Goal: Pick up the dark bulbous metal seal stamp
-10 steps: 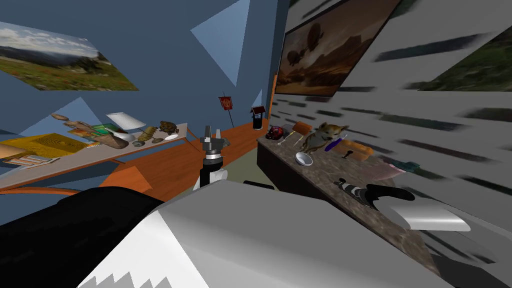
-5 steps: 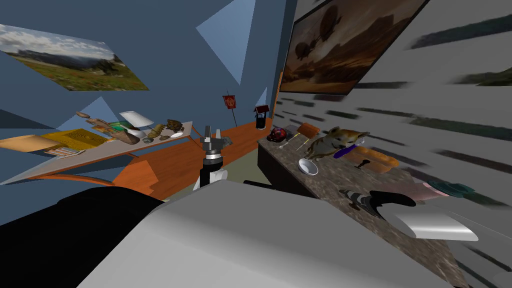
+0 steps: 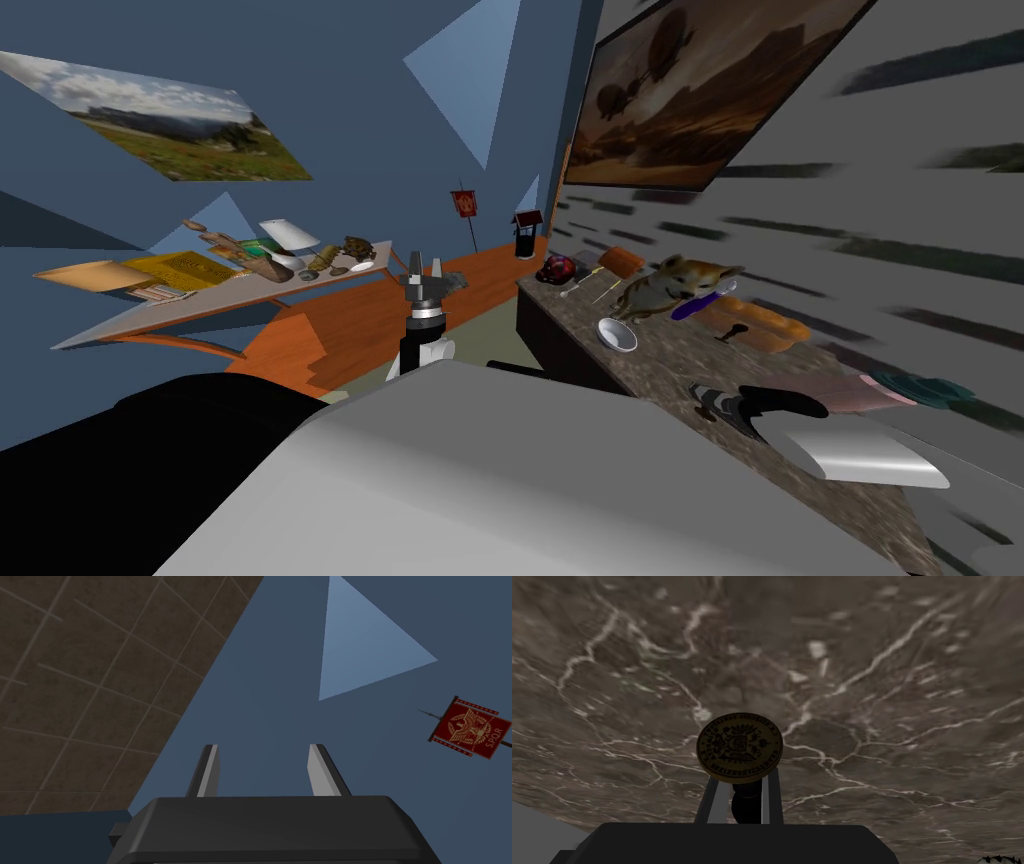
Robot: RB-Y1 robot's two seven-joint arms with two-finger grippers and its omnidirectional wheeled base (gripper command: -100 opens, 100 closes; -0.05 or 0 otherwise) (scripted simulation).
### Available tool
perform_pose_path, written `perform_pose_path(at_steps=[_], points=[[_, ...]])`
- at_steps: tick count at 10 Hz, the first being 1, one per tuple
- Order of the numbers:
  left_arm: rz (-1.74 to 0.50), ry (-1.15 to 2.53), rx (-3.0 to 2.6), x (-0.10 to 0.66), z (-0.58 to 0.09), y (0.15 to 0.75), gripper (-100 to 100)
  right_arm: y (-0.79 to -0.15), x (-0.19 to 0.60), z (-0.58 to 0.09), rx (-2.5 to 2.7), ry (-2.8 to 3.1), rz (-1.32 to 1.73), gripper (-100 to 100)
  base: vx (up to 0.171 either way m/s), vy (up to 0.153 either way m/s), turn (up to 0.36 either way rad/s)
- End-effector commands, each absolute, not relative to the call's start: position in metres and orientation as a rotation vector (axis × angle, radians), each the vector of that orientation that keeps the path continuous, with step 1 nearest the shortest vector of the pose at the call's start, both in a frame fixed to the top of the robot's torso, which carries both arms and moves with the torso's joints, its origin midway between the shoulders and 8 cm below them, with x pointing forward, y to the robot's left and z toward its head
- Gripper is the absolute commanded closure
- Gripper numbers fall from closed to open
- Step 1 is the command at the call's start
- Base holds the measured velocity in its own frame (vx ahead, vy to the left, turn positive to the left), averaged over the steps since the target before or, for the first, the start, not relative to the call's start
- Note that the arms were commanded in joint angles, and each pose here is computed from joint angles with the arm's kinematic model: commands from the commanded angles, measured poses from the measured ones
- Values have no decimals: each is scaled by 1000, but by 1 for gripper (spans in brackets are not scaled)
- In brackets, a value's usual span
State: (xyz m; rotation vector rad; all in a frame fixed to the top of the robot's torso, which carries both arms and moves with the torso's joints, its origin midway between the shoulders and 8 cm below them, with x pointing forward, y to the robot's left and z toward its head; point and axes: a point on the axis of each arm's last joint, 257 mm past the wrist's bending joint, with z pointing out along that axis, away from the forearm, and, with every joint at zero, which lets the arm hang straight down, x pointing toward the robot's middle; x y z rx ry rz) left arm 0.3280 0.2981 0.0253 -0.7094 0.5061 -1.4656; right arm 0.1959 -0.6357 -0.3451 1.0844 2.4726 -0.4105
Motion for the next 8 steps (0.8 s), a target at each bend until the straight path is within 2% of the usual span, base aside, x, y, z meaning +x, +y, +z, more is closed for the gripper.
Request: perform_pose_path(at_steps=[1, 3, 4, 5, 7, 8], points=[[-1466, 506, -709, 328, 25, 298, 0, -636, 196, -345, 1084, 2473, -410, 100, 0, 0, 0], [-1466, 506, -709, 328, 25, 298, 0, -635, 197, -345, 1083, 2471, -408, 100, 0, 0, 0], [-1466, 506, -709, 328, 25, 298, 0, -635, 197, -345, 1083, 2471, -408, 0, 0, 0, 0], [-1466, 506, -709, 328, 25, 298, 0, -631, 203, -338, 1057, 2485, -403, 100, 17, 26, -179], [-1466, 506, -710, 328, 25, 298, 0, -631, 204, -335, 1049, 2487, -402, 100, 23, 37, -133], [-1466, 506, -709, 328, 25, 298, 0, -631, 204, -334, 1047, 2490, -403, 0, 0, 0, 0]])
